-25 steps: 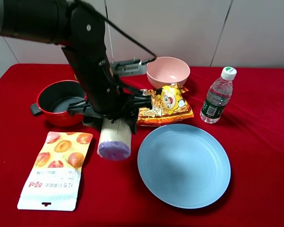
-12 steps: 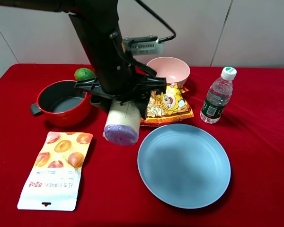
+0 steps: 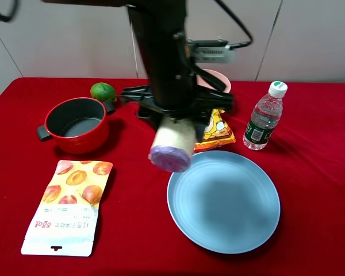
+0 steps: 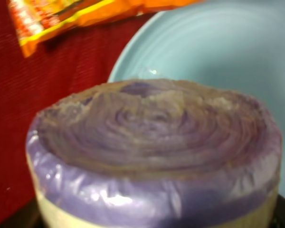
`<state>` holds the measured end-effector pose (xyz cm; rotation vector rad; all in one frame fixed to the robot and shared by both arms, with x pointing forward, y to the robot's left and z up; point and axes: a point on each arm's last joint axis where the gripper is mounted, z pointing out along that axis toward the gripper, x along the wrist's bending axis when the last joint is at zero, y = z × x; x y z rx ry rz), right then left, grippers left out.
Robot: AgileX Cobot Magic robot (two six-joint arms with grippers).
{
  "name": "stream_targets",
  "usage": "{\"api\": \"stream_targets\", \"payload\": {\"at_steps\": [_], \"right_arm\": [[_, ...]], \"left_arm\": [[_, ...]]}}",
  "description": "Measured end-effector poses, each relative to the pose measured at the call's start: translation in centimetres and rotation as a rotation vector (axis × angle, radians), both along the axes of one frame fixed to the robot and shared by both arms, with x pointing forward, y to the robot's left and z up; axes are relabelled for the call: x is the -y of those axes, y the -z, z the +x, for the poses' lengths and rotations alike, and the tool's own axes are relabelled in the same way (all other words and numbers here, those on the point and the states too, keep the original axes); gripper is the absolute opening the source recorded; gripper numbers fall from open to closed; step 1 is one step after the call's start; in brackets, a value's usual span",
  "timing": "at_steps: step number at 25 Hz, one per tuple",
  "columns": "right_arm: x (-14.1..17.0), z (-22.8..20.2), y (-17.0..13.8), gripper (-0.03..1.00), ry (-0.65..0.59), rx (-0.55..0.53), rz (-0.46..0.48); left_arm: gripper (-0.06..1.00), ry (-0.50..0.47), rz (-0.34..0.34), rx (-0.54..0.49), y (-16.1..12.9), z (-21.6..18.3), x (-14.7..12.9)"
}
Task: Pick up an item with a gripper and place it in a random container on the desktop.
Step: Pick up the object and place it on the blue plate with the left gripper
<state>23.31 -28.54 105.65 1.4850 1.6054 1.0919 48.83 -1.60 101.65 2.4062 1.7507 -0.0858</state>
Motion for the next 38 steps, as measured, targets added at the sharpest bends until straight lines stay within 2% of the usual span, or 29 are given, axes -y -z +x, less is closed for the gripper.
{"api": "stream_targets", "payload": {"at_steps": [8, 15, 19, 30, 38], "right_arm": [[-0.1, 0.0, 0.0, 0.69, -0.004, 0.000, 0.005], [-0.1, 0.0, 0.0, 0.69, -0.004, 0.000, 0.005], [-0.1, 0.0, 0.0, 0.69, -0.006, 0.000, 0.009], [-0.1, 0.0, 0.0, 0.69, -0.008, 0.000, 0.012], [-0.1, 0.0, 0.0, 0.69, -0.010, 0.001, 0.014]], "left_arm": [[0.62, 0.083, 0.012, -0.003, 1.5, -0.3, 3.8], [0.62, 0.143, 0.039, -0.018, 3.7, -0.9, 5.9], [0.62, 0.168, 0.058, -0.031, 5.2, -1.3, 6.7], [0.62, 0.218, 0.058, -0.022, 8.1, -1.7, 8.1], [0.62, 0.275, 0.033, 0.013, 9.8, -1.3, 8.8]]}}
